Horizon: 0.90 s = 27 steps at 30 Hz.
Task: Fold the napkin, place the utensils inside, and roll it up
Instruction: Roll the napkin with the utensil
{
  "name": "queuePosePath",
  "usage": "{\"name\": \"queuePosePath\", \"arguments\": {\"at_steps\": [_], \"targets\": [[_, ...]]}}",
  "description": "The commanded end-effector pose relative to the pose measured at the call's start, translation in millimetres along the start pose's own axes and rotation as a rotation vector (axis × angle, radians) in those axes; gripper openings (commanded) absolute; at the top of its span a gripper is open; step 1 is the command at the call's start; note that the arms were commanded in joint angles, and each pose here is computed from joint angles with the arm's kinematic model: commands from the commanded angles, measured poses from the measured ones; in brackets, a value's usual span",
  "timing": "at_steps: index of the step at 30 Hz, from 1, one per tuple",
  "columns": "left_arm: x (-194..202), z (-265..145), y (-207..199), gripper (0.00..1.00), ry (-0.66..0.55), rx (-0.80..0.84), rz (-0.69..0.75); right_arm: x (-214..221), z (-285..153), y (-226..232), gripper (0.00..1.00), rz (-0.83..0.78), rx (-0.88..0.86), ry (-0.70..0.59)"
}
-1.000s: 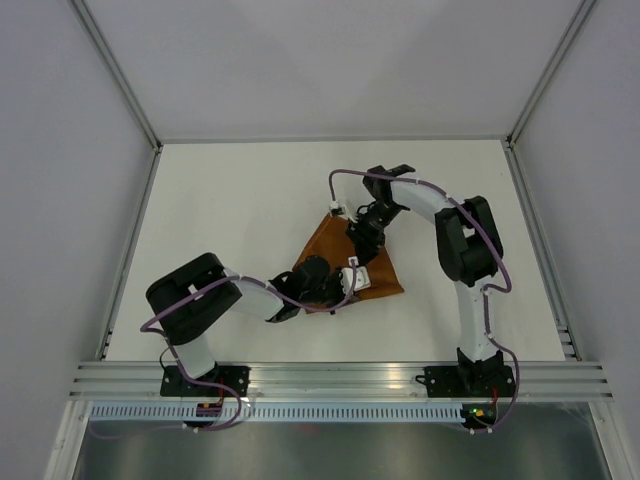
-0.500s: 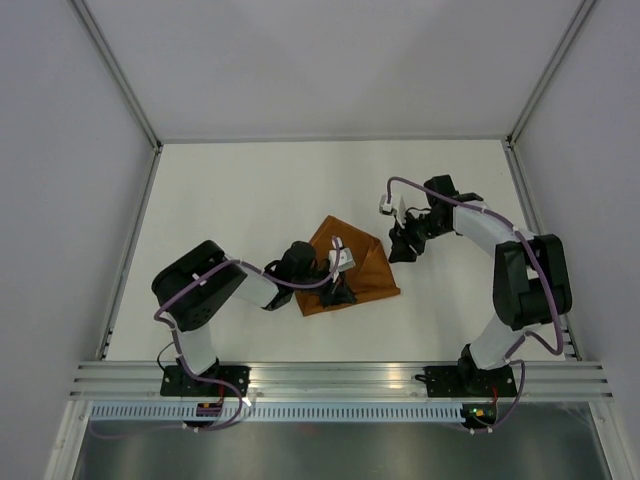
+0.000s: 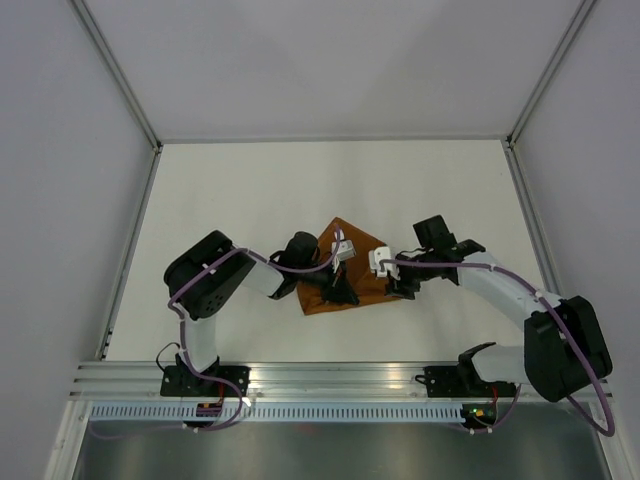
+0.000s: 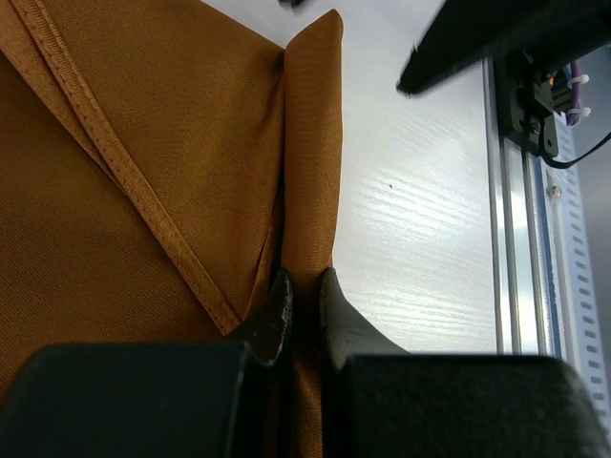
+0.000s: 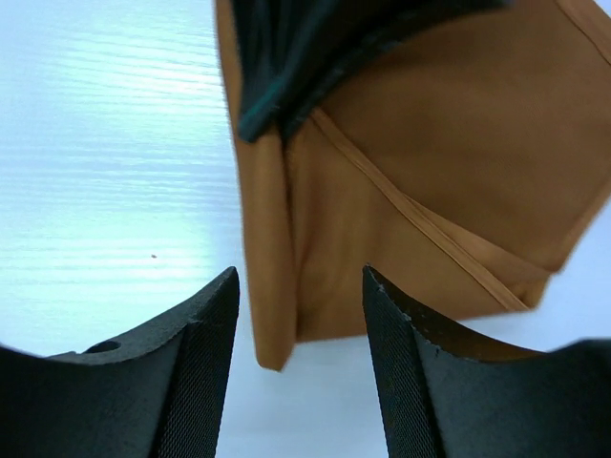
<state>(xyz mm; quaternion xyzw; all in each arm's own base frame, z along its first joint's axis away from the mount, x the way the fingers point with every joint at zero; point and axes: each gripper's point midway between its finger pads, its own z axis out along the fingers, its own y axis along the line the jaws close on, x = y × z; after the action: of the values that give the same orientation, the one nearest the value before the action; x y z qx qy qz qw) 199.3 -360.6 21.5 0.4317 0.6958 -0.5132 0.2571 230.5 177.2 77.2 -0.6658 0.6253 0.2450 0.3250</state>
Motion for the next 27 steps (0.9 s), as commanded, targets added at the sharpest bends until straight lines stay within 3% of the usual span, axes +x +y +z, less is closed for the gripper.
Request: {"name": "queuePosePath", "arguments": {"at_steps": [1, 11, 20, 25, 26, 27], "targets": [[23, 1, -3, 0.02, 0.070, 0.037, -0.119, -18, 14, 6, 0.61, -0.183, 0.013, -0.034], [27, 2, 1, 0.02, 0.089, 0.066, -0.182, -12, 46, 29, 0.62, -0.284, -0.006, 0.046], [32, 3, 4, 0.02, 0.107, 0.078, -0.217, 5, 74, 35, 0.56, -0.343, 0.006, 0.131], [36, 3, 4, 0.02, 0.119, 0.082, -0.230, 11, 80, 33, 0.48, -0.322, -0.011, 0.174], [36, 3, 5, 0.02, 0.120, 0.081, -0.228, 11, 80, 33, 0.44, -0.315, -0.018, 0.183], [34, 4, 5, 0.02, 0.118, 0.081, -0.224, 8, 80, 31, 0.32, -0.313, -0.021, 0.184]]}}
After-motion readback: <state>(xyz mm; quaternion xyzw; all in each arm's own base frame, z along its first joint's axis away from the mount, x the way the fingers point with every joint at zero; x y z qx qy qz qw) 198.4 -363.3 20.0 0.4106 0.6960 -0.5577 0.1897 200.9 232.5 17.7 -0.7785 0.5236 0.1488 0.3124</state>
